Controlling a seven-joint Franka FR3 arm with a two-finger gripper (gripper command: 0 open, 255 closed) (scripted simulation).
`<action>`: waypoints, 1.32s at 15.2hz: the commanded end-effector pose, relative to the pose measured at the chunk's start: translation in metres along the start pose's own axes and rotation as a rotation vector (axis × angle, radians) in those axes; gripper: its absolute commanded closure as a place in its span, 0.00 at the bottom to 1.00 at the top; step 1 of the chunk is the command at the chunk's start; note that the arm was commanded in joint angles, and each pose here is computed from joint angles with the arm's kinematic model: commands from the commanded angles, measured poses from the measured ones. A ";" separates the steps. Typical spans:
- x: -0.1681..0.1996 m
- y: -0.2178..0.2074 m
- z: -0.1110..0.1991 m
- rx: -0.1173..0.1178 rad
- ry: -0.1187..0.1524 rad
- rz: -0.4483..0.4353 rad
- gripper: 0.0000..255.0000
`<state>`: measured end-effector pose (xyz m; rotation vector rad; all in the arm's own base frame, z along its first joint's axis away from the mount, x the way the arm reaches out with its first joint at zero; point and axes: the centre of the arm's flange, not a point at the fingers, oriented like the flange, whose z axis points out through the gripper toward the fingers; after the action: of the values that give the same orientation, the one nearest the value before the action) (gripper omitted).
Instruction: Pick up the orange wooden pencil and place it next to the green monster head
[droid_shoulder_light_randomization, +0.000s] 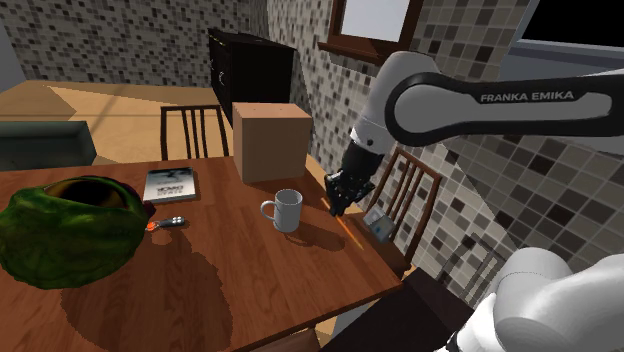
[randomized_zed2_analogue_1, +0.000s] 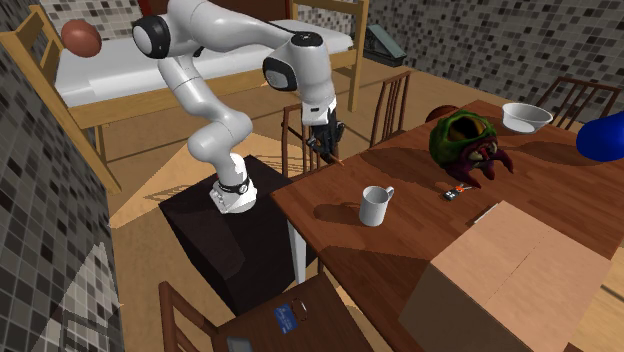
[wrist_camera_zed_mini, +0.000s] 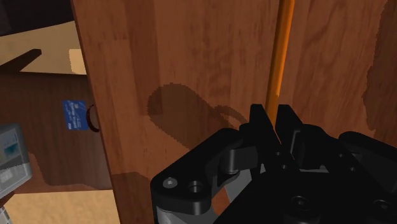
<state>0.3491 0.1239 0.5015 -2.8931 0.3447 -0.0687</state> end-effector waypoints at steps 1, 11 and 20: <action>0.000 -0.003 -0.011 0.000 0.000 0.000 1.00; 0.001 -0.015 -0.063 0.000 0.000 0.000 1.00; 0.002 -0.026 -0.109 0.000 0.000 0.000 1.00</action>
<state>0.3486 0.1231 0.6080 -2.8931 0.3451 -0.0686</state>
